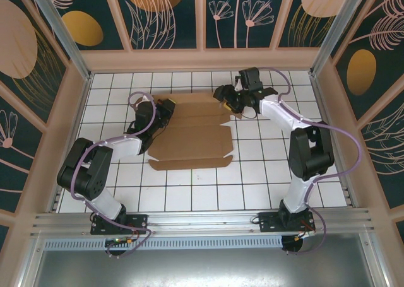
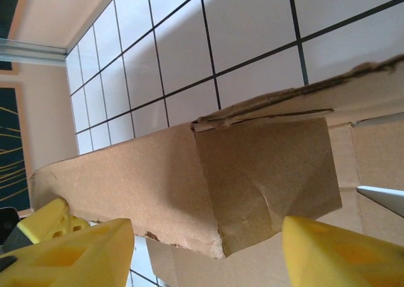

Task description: Fold the paper box

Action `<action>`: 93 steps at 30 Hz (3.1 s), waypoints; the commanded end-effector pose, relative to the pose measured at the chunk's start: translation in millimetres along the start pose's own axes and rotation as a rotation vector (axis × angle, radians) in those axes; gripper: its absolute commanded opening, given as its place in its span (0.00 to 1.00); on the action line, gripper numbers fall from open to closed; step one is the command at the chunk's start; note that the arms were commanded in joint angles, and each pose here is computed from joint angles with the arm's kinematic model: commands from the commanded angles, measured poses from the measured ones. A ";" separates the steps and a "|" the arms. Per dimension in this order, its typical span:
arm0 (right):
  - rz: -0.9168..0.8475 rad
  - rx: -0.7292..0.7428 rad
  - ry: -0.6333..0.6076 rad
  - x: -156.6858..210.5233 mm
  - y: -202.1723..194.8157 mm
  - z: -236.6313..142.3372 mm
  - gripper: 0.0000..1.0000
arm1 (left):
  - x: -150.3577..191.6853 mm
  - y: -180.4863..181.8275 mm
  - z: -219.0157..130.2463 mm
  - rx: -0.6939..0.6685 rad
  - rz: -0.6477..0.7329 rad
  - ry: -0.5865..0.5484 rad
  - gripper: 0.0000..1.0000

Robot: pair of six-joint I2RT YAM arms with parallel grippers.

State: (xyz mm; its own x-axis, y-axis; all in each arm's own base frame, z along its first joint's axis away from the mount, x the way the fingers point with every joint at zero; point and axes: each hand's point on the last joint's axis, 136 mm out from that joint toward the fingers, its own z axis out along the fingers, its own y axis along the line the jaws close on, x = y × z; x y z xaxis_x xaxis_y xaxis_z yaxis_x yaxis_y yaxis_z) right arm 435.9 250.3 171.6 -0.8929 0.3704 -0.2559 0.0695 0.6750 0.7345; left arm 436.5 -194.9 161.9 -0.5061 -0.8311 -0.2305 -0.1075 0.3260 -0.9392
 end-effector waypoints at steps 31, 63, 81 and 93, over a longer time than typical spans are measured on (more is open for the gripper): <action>-0.045 -0.273 0.092 -1.6 29.6 16.6 0.61 | 14.8 21.3 6.1 -0.062 -0.010 0.062 0.00; -0.287 0.306 -0.130 38.1 -87.6 4.3 0.10 | 10.6 19.3 15.9 -0.096 0.003 0.056 0.00; -0.259 0.329 -0.247 -10.1 -117.0 28.4 0.35 | 11.7 21.1 15.6 -0.101 0.020 0.065 0.00; -0.216 0.188 -0.105 12.1 -119.1 62.1 0.43 | 12.0 18.6 15.7 -0.091 0.012 0.068 0.00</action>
State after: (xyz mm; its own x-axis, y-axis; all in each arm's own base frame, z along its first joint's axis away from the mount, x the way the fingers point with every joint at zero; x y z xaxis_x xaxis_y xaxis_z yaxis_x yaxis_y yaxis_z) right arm 437.8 198.2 33.5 -0.8467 0.2562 -0.4664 0.0166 0.8888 0.4580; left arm 447.0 -204.5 163.6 -0.5304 -0.8174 -0.2248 -0.1137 0.3314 -0.9366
